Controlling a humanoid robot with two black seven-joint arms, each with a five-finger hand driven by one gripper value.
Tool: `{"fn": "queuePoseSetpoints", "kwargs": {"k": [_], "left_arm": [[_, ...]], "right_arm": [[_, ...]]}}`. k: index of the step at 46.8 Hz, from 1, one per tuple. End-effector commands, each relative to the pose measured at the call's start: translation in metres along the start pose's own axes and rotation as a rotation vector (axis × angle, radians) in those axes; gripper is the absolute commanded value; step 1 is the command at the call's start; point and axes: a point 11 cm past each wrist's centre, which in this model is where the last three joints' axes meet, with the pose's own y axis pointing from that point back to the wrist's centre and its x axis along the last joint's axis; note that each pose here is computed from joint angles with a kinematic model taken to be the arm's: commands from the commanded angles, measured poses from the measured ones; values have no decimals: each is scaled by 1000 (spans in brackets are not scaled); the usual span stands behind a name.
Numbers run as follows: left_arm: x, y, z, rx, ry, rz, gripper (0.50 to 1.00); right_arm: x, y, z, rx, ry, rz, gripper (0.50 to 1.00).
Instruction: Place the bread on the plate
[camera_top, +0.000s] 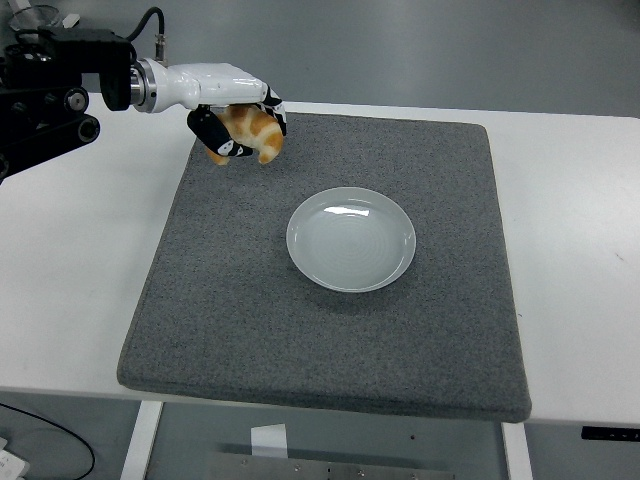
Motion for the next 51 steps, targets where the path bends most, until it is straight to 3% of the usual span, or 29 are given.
{"fn": "queuePoseSetpoints", "kwargs": {"k": [1, 26, 33, 51], "left_arm": [[12, 4, 1, -1, -3, 20, 500], [69, 4, 32, -60, -56, 87, 500], [64, -5, 40, -82, -56, 74, 500], [31, -50, 85, -204, -44, 11, 500]], "right_arm": [[0, 0, 0, 0, 0, 0, 932], [0, 0, 0, 0, 0, 0, 932], [0, 0, 0, 0, 1, 0, 932], [0, 0, 0, 0, 0, 0, 932]]}}
